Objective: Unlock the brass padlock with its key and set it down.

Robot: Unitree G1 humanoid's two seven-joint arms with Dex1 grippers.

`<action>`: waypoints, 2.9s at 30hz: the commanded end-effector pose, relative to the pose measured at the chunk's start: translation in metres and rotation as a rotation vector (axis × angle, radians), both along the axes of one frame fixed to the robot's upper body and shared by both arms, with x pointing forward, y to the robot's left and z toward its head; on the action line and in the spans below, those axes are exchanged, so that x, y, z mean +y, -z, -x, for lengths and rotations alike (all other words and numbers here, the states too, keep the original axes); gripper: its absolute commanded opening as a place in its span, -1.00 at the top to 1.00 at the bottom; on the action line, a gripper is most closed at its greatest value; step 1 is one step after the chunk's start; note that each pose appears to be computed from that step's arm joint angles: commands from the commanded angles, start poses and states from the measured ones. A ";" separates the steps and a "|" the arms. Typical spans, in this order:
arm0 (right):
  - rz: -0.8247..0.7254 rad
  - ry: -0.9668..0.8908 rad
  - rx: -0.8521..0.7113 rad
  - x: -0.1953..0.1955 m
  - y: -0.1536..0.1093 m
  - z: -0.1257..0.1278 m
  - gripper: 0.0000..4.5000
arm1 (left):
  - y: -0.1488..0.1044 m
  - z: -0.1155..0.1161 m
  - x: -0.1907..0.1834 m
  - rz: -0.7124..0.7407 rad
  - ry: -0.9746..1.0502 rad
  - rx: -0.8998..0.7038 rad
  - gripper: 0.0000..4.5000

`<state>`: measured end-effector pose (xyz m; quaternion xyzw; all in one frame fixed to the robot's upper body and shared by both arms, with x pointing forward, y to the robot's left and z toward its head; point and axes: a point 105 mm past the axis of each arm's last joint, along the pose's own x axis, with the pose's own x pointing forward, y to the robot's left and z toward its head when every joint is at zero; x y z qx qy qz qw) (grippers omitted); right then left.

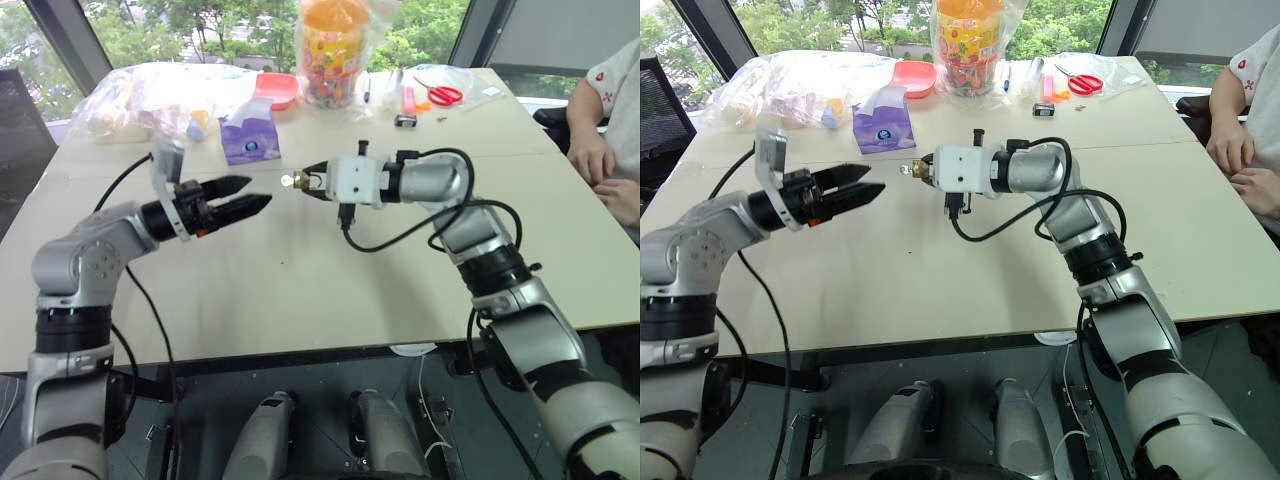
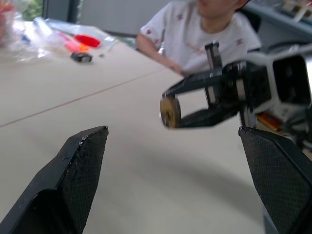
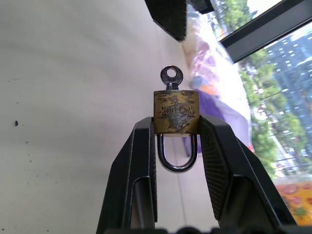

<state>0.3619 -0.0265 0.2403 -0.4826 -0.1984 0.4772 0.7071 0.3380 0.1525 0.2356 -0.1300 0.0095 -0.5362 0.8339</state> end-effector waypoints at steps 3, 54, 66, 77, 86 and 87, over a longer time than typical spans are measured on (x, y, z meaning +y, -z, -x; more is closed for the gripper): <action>-0.076 0.024 -0.120 0.002 -0.037 0.007 0.69 | -0.015 -0.007 -0.006 -0.005 0.045 -0.049 -0.04; -0.047 -0.003 -0.079 0.013 -0.029 0.020 0.69 | -0.012 -0.027 -0.038 -0.371 0.173 -0.354 0.97; -0.048 0.009 -0.090 0.011 -0.028 0.020 0.69 | -0.028 -0.012 -0.003 -0.177 0.210 -0.143 0.04; -0.060 -0.013 -0.103 0.018 -0.031 0.025 0.69 | -0.026 -0.026 -0.021 -0.118 0.205 -0.115 0.04; -0.062 -0.005 -0.106 0.018 -0.032 0.027 0.69 | -0.026 -0.033 -0.031 -0.091 0.218 -0.102 0.04; -0.062 -0.004 -0.106 0.018 -0.032 0.027 0.69 | -0.025 -0.033 -0.032 -0.089 0.220 -0.099 0.28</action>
